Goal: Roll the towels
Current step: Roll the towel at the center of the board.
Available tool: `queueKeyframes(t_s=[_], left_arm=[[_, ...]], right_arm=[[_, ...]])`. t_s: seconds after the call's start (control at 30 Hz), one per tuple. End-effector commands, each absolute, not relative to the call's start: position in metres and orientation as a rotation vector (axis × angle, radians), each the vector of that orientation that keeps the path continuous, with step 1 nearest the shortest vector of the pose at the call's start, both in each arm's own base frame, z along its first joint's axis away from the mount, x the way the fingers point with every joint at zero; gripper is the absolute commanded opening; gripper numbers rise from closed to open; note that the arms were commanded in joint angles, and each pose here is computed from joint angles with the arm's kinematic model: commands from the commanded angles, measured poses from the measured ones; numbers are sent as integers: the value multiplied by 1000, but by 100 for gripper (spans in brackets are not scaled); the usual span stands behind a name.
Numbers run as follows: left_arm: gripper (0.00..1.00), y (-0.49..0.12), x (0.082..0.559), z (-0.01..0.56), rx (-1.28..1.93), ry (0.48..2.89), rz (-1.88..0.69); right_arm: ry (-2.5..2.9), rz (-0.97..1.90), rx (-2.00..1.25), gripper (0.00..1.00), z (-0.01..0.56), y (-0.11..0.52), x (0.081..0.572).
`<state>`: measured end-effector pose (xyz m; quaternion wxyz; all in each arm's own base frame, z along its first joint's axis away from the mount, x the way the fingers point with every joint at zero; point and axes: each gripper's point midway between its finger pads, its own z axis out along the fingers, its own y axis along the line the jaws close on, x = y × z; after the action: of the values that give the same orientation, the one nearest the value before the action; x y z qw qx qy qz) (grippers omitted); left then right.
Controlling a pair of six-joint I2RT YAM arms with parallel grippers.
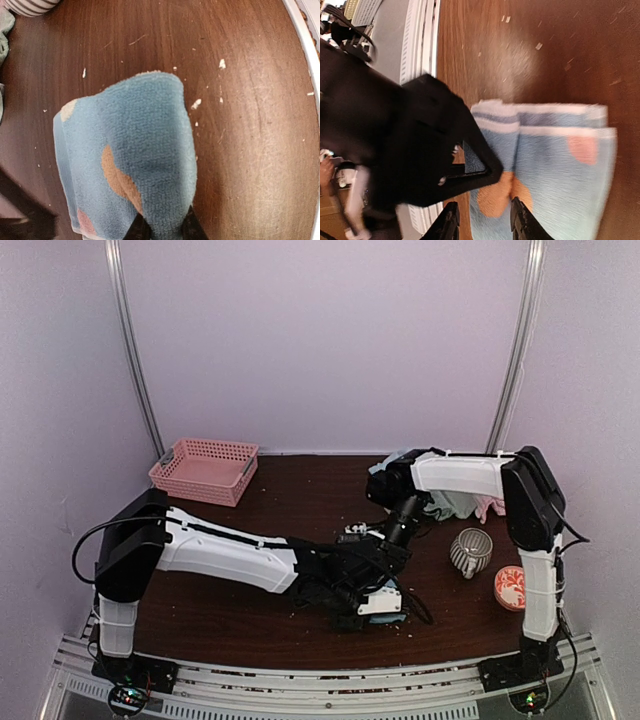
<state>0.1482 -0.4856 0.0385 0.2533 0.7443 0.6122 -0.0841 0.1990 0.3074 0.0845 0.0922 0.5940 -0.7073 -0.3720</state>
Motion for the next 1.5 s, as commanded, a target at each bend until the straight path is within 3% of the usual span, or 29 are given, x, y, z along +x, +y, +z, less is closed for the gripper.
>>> queueKeyframes(t_s=[0.0, 0.2, 0.4, 0.57, 0.7, 0.83, 1.13, 1.23, 1.33, 1.47], left_arm=[[6, -475, 126, 17, 2124, 1776, -309], [6, -475, 109, 18, 2135, 1866, -446], [6, -474, 113, -4, 2122, 2160, -624], [6, -473, 125, -9, 1973, 2424, -918], [4, -478, 123, -4, 1854, 2524, -1288], [1, -487, 126, -3, 1786, 2531, -1423], [3, -483, 144, -15, 1725, 2598, -1440], [3, -483, 146, -14, 1719, 2595, -1449], [6, -483, 149, -13, 1716, 2590, -1449], [9, -481, 149, -15, 1719, 2593, -1439]], right_arm=[[-2264, -1056, 1861, 37, 133, 301, 231], [-2472, -1052, 1911, 36, 188, 286, 260], [-3045, -1170, 1906, 37, 313, 240, 334], [-3034, -1280, 2221, 43, 368, 228, 297], [-2952, -1537, 2287, 38, 375, 230, 259], [-2887, -1516, 2409, 38, 359, 246, 242], [-2345, -1107, 2659, 35, 247, 289, 155], [-2297, -809, 2723, 36, 200, 291, 146], [-2438, -438, 2737, 48, 153, 286, 164], [-2426, -144, 2751, 53, 106, 274, 174]])
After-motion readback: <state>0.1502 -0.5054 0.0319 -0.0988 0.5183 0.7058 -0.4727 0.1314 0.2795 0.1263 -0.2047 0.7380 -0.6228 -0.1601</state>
